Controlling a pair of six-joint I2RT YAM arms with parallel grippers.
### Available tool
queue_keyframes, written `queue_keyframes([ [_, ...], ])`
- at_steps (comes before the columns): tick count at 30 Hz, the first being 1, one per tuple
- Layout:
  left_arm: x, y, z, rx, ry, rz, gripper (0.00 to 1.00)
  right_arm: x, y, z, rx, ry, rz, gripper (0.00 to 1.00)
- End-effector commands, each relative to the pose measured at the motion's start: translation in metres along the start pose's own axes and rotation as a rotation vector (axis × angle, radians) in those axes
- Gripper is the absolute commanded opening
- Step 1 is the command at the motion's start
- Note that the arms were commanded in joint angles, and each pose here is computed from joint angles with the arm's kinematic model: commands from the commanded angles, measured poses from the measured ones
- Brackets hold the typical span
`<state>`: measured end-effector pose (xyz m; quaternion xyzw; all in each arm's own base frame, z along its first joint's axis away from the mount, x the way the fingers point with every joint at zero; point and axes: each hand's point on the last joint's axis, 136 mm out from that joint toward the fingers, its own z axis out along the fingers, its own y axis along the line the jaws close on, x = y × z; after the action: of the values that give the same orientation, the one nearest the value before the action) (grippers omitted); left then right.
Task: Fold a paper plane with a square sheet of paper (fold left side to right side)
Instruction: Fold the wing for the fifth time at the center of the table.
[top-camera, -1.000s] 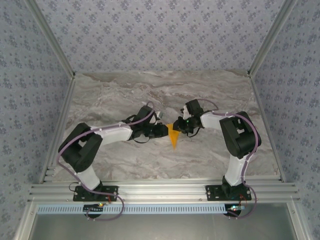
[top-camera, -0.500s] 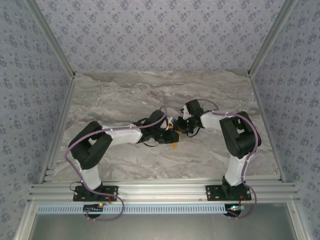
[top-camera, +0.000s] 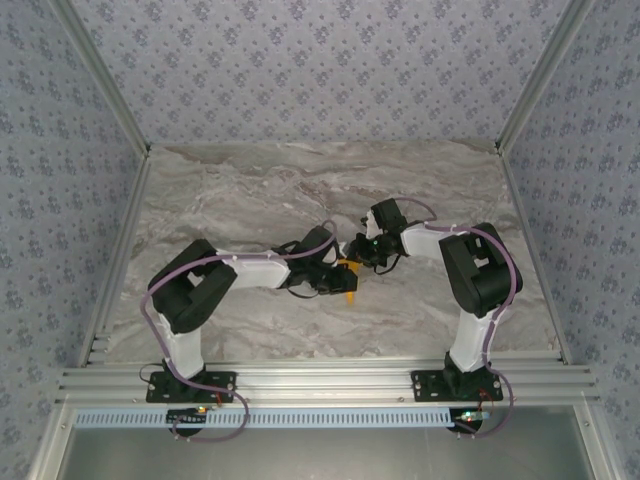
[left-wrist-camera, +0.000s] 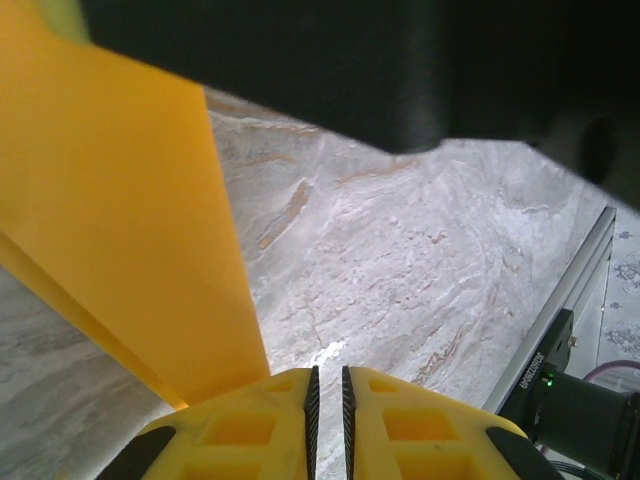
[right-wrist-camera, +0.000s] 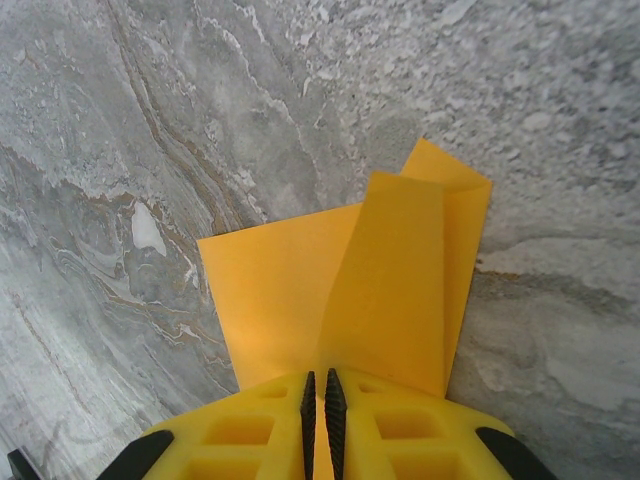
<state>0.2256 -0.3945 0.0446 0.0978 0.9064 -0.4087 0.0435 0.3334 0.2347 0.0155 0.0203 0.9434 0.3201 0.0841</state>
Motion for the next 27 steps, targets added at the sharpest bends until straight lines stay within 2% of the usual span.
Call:
queue_keyframes([
  [1, 0.013, 0.013, 0.009, -0.034, 0.032, -0.024, 0.15, 0.048, -0.058, 0.011, 0.204, 0.152, 0.092, 0.18],
  [11, 0.024, 0.028, 0.020, -0.078, 0.064, -0.044, 0.15, 0.047, -0.056, 0.011, 0.194, 0.149, 0.088, 0.18],
  [17, 0.035, 0.046, 0.020, -0.164, 0.085, -0.073, 0.11, 0.035, -0.040, 0.008, 0.130, 0.113, 0.066, 0.18],
  [21, 0.048, 0.060, 0.021, -0.232, 0.110, -0.095, 0.08, 0.015, -0.015, -0.005, 0.034, 0.045, 0.027, 0.18],
  [27, 0.058, 0.070, 0.023, -0.288, 0.127, -0.115, 0.06, -0.013, 0.016, -0.047, -0.088, -0.107, -0.027, 0.16],
])
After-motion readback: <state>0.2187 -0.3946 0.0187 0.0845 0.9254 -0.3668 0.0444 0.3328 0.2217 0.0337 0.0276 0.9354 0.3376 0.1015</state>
